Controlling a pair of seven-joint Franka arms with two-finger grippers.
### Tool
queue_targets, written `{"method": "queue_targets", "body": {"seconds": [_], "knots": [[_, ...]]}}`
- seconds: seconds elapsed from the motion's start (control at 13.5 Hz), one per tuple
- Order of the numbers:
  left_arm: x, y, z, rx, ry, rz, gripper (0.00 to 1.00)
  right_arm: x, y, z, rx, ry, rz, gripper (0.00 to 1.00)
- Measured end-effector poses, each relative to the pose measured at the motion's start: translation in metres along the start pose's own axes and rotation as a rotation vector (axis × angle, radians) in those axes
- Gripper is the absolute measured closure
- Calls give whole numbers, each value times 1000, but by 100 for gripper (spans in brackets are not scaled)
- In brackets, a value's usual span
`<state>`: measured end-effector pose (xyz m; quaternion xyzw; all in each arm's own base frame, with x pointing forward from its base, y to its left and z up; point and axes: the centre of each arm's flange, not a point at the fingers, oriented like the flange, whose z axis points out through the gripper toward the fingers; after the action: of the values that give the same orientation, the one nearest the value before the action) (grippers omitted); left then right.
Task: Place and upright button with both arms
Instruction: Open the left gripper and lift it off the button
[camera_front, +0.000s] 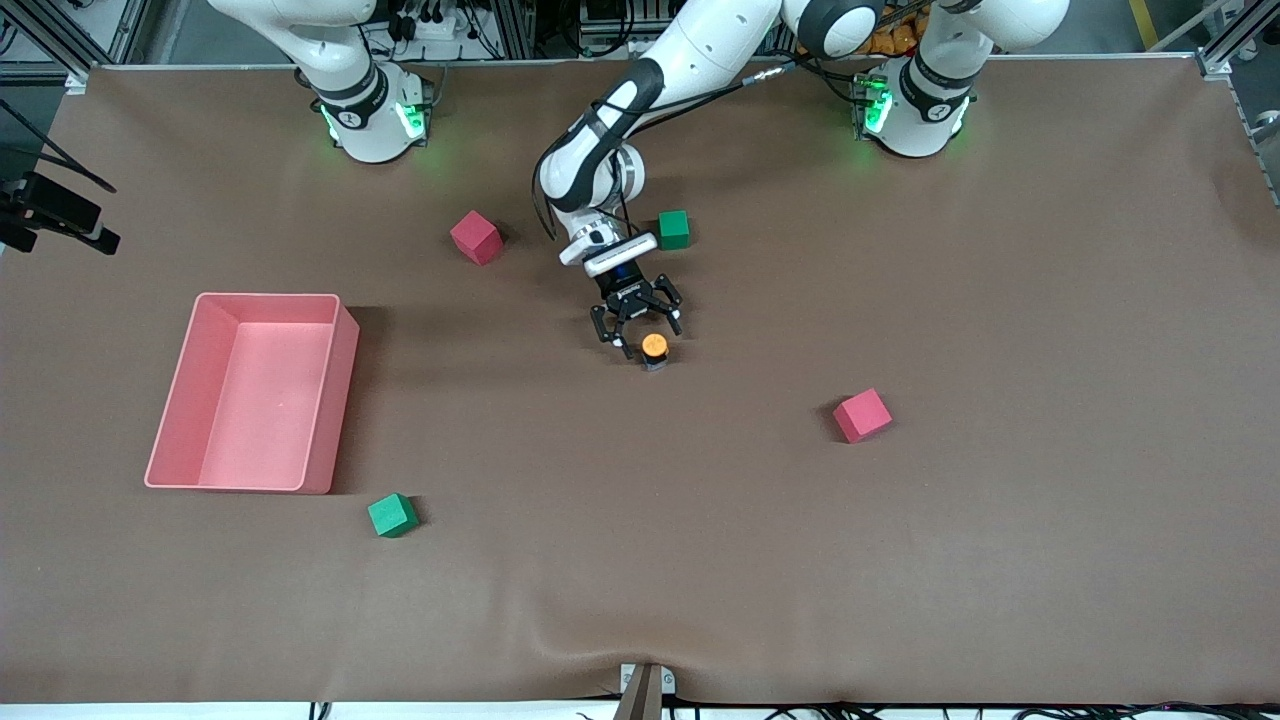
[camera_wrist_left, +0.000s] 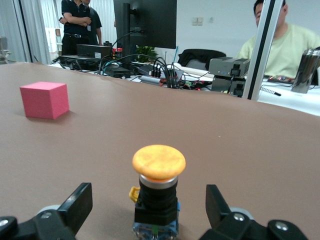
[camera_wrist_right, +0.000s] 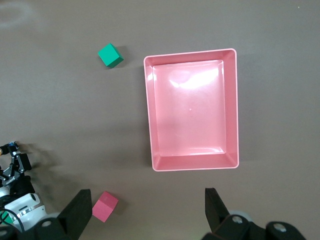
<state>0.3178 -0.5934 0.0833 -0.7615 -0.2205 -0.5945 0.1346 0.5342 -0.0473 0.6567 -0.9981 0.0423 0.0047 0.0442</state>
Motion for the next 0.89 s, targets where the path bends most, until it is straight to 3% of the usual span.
{"method": "queue_targets", "body": {"seconds": [0.44, 0.89], "knots": [[64, 22, -37, 52, -118, 65, 0, 0, -6, 0, -14, -1, -13, 0], [192, 46, -31, 108, -261, 140, 0, 0, -5, 1, -49, -2, -16, 0]]}}
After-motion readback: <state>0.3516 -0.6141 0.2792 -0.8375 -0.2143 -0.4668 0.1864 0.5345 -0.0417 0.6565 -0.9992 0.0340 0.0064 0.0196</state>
